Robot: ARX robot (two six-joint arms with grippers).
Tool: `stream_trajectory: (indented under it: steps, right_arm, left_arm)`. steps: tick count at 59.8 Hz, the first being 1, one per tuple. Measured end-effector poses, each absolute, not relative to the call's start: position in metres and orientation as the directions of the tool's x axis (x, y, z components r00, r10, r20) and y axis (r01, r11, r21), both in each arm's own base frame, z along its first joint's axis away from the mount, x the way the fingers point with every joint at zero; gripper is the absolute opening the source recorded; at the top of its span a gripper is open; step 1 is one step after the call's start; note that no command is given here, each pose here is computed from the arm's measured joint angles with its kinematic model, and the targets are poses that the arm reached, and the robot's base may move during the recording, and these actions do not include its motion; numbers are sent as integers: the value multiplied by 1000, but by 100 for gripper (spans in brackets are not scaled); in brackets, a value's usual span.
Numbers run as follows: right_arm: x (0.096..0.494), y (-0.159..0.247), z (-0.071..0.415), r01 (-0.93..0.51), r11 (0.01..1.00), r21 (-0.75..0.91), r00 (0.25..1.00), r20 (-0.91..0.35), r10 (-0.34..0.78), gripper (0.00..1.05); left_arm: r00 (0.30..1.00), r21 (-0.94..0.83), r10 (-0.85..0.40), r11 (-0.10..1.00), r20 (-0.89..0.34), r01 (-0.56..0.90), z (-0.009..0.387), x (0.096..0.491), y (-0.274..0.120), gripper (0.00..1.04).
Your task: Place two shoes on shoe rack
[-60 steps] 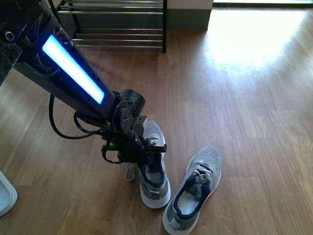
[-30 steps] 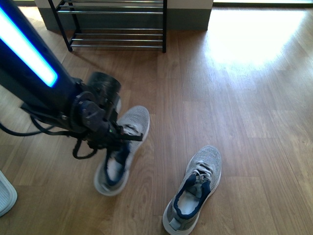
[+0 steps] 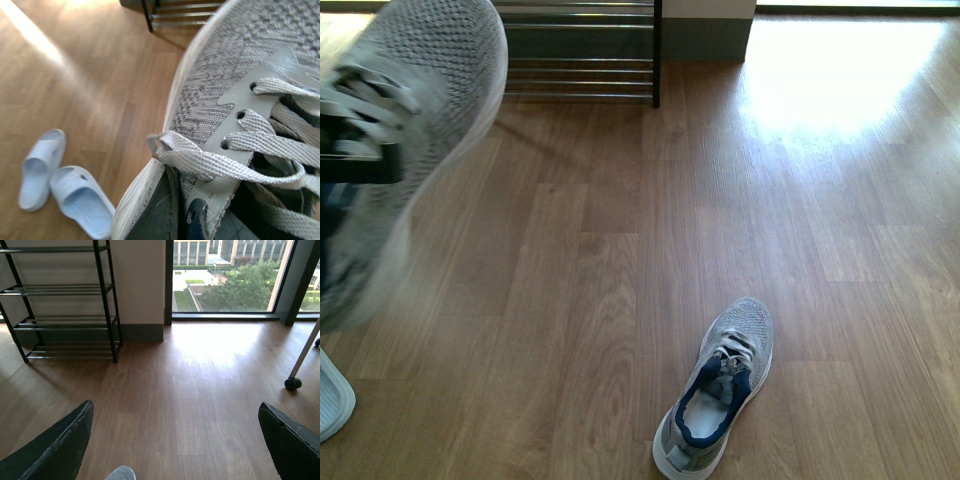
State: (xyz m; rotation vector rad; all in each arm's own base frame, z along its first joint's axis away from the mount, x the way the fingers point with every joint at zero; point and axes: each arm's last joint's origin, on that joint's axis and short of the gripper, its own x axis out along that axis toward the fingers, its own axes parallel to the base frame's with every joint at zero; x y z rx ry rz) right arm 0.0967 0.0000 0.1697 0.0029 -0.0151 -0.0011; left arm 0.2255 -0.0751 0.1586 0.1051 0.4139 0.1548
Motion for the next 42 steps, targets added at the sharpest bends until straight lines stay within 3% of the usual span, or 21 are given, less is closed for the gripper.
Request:
stream_trajectory:
  steps: [5, 13, 42]
  right_arm:
    - [97, 0, 170, 1, 1000, 3, 1000, 15, -1, 96]
    - [97, 0, 170, 1, 1000, 3, 1000, 15, -1, 96]
    - [97, 0, 170, 2, 1000, 3, 1000, 15, -2, 96]
  left_arm:
    - [933, 153, 213, 973, -290, -175, 179, 192, -75, 2]
    - [962, 104, 191, 979, -197, -173, 200, 178, -73, 2]
    - [961, 115, 188, 979, -204, -167, 198, 178, -74, 2]
